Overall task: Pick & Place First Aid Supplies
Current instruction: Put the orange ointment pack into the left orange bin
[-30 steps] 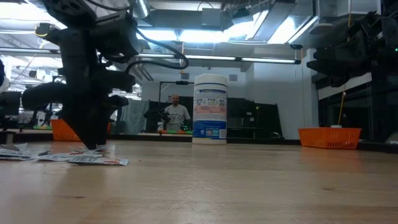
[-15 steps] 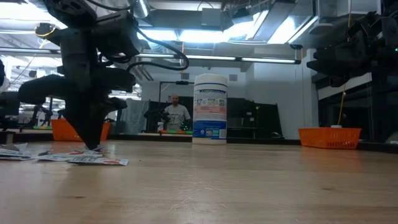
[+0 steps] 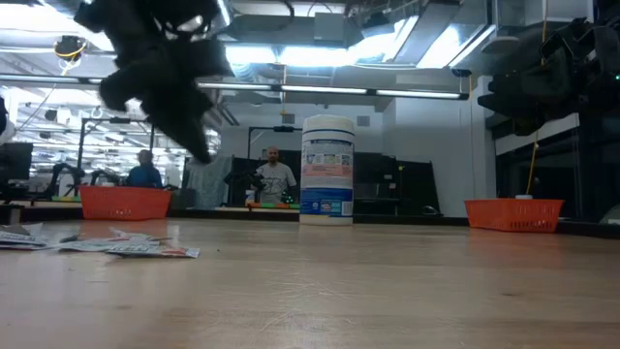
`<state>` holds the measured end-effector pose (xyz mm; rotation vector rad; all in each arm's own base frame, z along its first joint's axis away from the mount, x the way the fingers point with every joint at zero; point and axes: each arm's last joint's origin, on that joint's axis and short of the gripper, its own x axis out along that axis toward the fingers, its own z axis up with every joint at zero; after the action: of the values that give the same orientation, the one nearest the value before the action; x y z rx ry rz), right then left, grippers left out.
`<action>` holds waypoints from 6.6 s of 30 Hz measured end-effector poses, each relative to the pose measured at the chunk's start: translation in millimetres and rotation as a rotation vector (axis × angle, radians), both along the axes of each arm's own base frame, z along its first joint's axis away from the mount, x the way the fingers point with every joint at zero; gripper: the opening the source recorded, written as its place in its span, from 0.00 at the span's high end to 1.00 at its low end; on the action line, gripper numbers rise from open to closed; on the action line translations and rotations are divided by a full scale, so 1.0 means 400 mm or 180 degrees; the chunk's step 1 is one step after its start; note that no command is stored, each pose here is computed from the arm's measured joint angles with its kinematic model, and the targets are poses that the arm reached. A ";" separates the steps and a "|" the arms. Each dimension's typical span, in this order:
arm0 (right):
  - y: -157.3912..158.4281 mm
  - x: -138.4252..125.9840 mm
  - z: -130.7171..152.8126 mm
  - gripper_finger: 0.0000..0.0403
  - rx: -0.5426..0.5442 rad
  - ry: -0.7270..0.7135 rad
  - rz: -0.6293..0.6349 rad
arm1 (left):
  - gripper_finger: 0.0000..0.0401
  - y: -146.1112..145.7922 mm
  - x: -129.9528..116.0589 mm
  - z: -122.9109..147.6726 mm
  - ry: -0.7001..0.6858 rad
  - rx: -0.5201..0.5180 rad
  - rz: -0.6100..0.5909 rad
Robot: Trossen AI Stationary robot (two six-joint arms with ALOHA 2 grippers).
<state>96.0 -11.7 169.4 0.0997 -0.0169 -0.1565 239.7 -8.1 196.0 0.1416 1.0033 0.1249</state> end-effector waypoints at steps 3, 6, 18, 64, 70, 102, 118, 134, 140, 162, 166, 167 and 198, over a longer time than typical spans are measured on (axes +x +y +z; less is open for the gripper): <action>0.000 0.000 0.000 0.53 0.0000 -0.0001 -0.0001 | 1.00 0.011 0.000 0.034 -0.0194 0.0089 0.0191; 0.000 0.000 0.000 0.53 0.0000 0.0000 -0.0001 | 1.00 0.024 -0.003 0.065 -0.0363 0.0178 0.0388; 0.000 0.000 0.000 0.53 0.0000 0.0000 0.0000 | 1.00 0.111 -0.073 0.138 -0.0693 0.0739 0.1894; 0.000 0.000 0.000 0.53 0.0000 -0.0001 0.0000 | 0.99 0.337 -0.267 0.103 0.0370 0.0523 0.3972; 0.000 0.000 0.000 0.53 0.0000 -0.0001 -0.0001 | 0.94 0.339 -0.270 0.107 0.0411 0.0778 0.4022; 0.000 0.000 0.000 0.53 0.0000 -0.0001 -0.0001 | 0.74 0.241 -0.138 0.123 -0.0352 0.0130 0.2594; 0.000 0.000 0.000 0.53 0.0000 0.0000 -0.0001 | 0.74 -0.014 -0.087 0.122 -0.0530 -0.0558 0.1546; 0.000 0.000 0.000 0.53 0.0000 0.0000 -0.0001 | 0.75 -0.191 -0.157 0.106 -0.0015 -0.1133 0.1007; 0.000 0.000 0.000 0.53 0.0000 0.0000 0.0000 | 0.75 -0.241 -0.180 0.096 0.0184 -0.1139 0.0652; 0.000 0.000 0.000 0.53 0.0000 -0.0001 -0.0001 | 0.75 -0.322 -0.138 -0.058 0.0965 -0.0500 0.0591; 0.000 0.000 0.000 0.53 0.0000 -0.0001 0.0000 | 0.75 -0.324 -0.134 -0.072 0.1031 -0.0462 0.0631; 0.000 0.000 0.000 0.53 0.0000 0.0000 0.0000 | 0.75 -0.325 -0.133 -0.076 0.1051 -0.0443 0.0636; 0.000 0.000 0.000 0.53 0.0000 0.0001 0.0001 | 1.00 -0.289 -0.144 -0.159 0.0804 -0.0099 0.0752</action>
<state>96.0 -11.7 169.4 0.0997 -0.0167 -0.1562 182.1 -123.8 132.3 0.0095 1.2719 0.3128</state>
